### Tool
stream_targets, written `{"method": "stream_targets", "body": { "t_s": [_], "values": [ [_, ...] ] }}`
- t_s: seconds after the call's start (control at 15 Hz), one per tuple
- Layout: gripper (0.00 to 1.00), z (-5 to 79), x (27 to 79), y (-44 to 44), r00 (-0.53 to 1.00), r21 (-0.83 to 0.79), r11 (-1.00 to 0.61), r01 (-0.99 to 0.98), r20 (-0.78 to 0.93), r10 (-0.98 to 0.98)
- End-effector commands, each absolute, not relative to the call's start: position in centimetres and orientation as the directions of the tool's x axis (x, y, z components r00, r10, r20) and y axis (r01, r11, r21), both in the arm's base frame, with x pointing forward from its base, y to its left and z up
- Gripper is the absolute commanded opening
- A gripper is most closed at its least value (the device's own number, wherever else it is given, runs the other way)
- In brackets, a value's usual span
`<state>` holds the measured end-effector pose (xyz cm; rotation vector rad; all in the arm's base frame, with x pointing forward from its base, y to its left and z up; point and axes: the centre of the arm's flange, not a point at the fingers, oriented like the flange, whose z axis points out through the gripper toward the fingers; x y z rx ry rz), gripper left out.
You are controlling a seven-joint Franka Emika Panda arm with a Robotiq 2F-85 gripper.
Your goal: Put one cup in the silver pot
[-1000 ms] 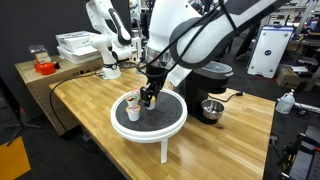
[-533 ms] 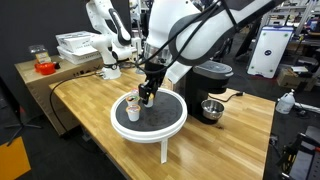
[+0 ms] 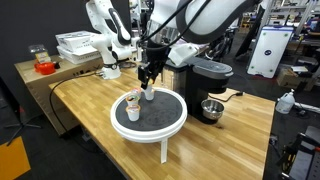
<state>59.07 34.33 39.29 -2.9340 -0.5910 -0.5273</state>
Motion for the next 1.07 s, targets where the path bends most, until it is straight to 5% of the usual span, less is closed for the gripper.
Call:
{"method": "stream_targets", "body": {
  "t_s": [0.0,1.0],
  "values": [
    [0.27,41.7,55.1,32.3,0.87,-0.032,-0.94,0.341,0.389,0.302],
    [0.27,41.8,41.4,26.6,0.934,-0.046,-0.996,-0.082,0.345,-0.093]
  ]
}}
